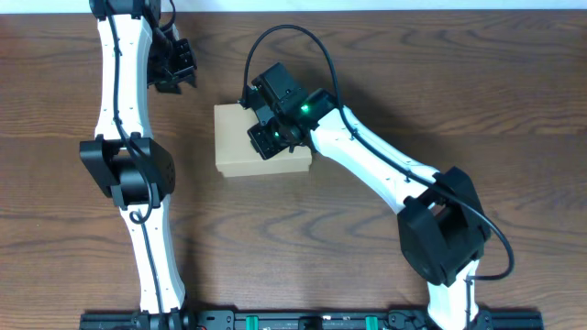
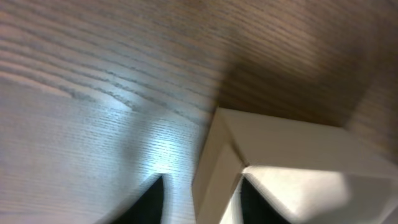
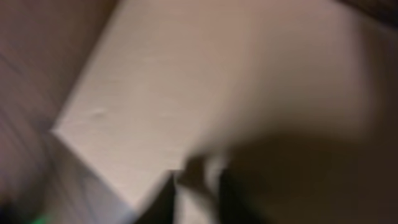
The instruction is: Pack container
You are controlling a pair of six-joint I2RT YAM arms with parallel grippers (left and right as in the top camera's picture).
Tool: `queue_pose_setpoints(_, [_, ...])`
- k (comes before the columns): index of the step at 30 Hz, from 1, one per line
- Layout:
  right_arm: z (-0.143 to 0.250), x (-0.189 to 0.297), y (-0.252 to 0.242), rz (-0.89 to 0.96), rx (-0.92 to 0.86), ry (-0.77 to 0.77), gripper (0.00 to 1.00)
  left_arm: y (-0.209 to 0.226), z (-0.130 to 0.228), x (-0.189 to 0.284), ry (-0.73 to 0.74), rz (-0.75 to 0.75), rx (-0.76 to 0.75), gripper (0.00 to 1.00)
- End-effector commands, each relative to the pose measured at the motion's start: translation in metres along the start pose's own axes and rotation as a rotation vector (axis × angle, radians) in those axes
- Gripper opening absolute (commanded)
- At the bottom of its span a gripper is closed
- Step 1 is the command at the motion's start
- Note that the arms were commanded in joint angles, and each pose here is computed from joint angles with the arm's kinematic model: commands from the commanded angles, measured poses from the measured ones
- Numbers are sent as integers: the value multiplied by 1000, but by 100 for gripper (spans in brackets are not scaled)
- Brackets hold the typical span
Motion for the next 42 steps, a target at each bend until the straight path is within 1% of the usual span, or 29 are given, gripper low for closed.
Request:
queue_pose_setpoints(1, [-11, 11, -3, 27, 23, -42, 67, -2, 16, 19, 25, -11, 12, 75])
queue_pose_setpoints(2, [-16, 17, -1, 21, 27, -60, 86, -2, 16, 19, 24, -11, 12, 93])
queue_pose_setpoints(3, [-20, 23, -1, 16, 27, -76, 99, -2, 16, 20, 22, -11, 12, 96])
queue_pose_setpoints(8, [-42, 54, -3, 11, 15, -167, 99, -4, 18, 29, 1, -7, 9, 96])
queue_pose_setpoints(11, [-48, 75, 1, -37, -34, -189, 99, -6, 19, 37, -18, -1, 7, 96])
queue_pose_setpoints(14, [-54, 97, 4, -75, -14, -229, 99, -12, 23, 53, -55, 38, 0, 96])
queue_pose_setpoints(18, [-49, 126, -13, -38, 52, -235, 99, -16, 31, 80, -120, 35, -38, 95])
queue_pose_setpoints(22, [-36, 159, -33, -6, 106, -218, 99, -23, 45, 118, -215, 29, -106, 95])
queue_pose_setpoints(27, [-22, 204, -55, 36, 134, -272, 99, -30, 68, 161, -321, 17, -152, 95])
queue_pose_setpoints(30, [-6, 221, -70, 59, 111, -296, 100, -34, 85, 178, -356, 13, -161, 95])
queue_pose_setpoints(33, [13, 232, -84, 60, 93, -318, 99, -33, 104, 185, -353, -1, -159, 96])
queue_pose_setpoints(39, [59, 250, -104, 62, 79, -392, 99, -32, 148, 181, -294, -5, -147, 95])
queue_pose_setpoints(42, [82, 254, -108, 47, 83, -434, 99, -32, 165, 181, -319, -5, -142, 95])
Point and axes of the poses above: each gripper's point midway between its finger pads, its own x axis back along the fingers, its own y axis along the line the jaws close on, z = x × y, the point moved 4 cm from there along x, back along the fingers, and after that the axes turned 15 degrees about -x, right-handed, at the moved point
